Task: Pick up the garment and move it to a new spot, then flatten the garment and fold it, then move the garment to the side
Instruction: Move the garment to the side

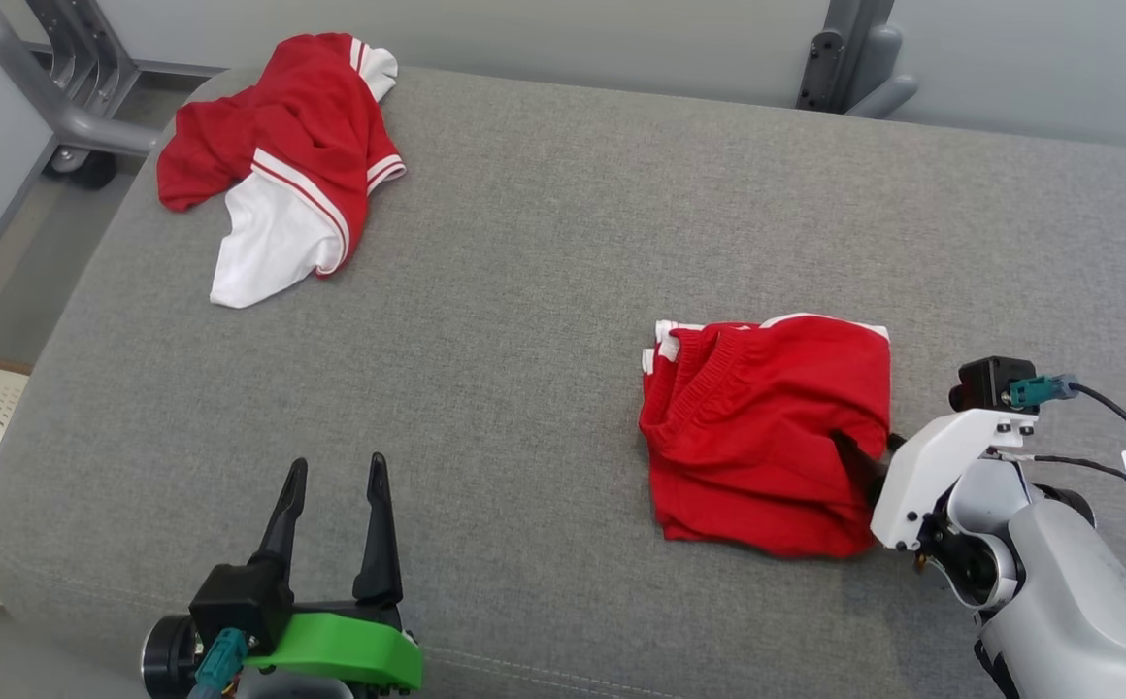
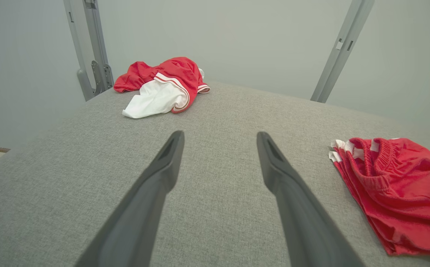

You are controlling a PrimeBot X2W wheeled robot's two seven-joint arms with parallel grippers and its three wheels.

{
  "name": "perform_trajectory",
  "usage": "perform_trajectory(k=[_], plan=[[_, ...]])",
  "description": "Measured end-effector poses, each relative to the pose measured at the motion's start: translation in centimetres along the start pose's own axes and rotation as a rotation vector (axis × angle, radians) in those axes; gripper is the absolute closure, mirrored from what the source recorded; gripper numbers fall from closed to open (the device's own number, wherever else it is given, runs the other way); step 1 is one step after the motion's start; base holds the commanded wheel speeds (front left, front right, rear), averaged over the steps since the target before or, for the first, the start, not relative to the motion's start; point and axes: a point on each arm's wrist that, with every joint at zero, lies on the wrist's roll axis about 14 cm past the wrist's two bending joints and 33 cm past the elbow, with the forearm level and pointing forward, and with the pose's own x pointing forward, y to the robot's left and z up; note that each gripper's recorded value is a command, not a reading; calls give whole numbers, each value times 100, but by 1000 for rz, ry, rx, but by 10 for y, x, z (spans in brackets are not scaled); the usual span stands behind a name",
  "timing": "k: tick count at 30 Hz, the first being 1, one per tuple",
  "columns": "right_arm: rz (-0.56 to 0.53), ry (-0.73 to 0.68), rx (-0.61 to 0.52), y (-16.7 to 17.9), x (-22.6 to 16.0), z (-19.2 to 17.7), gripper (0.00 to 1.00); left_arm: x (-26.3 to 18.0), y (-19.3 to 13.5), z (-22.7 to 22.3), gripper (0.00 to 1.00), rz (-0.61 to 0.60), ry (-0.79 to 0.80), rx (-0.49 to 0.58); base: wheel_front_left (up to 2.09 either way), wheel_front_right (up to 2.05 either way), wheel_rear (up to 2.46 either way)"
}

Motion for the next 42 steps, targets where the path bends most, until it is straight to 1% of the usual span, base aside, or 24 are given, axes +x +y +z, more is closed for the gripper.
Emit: perform_trajectory(k=[1,2,4,5,6,9,12,16,22,23,24,27,30,36,37,42], plan=[[6,13,9,1,2,-3,0,0,1,-1,0,4,2,1,0,0,0],[12,22,19,2,4,-4,17,0,2,-1,0,7,5,1,0,0,0],[21,25,22,4,7,-3,63,1,3,-2,0,11,8,2,0,0,0],[25,24,22,5,9,-1,76,2,3,-3,0,11,9,3,0,0,0],[27,25,20,5,10,-1,100,3,3,-3,0,12,12,3,0,0,0],[27,8,9,2,11,6,100,6,0,-4,0,5,15,4,0,0,0],[10,-24,-15,-9,8,18,100,13,-7,-3,0,-18,8,4,0,0,0],[-45,-60,-62,-35,0,35,100,25,-21,-2,0,-65,4,10,0,0,0],[-143,-120,-94,-79,-17,61,100,48,-54,-3,0,-171,-6,17,0,0,0],[-143,-120,-94,-79,-17,61,100,48,-54,-3,0,-171,-6,17,0,0,0],[-179,-144,-111,-94,-25,71,100,56,-67,-6,0,-212,-6,20,0,0,0],[-251,-197,-132,-121,-41,92,100,68,-88,-11,0,-280,-2,29,0,0,0],[-324,-229,-143,-149,-57,106,100,81,-112,-17,0,-357,-3,38,0,0,0],[-463,-242,-151,-201,-84,114,100,100,-158,-38,0,-509,14,58,0,0,0],[-463,-242,-151,-201,-84,114,100,100,-158,-38,0,-509,14,58,0,0,0],[-557,-219,-155,-238,-95,109,100,109,-188,-62,0,-604,49,49,0,0,0]])
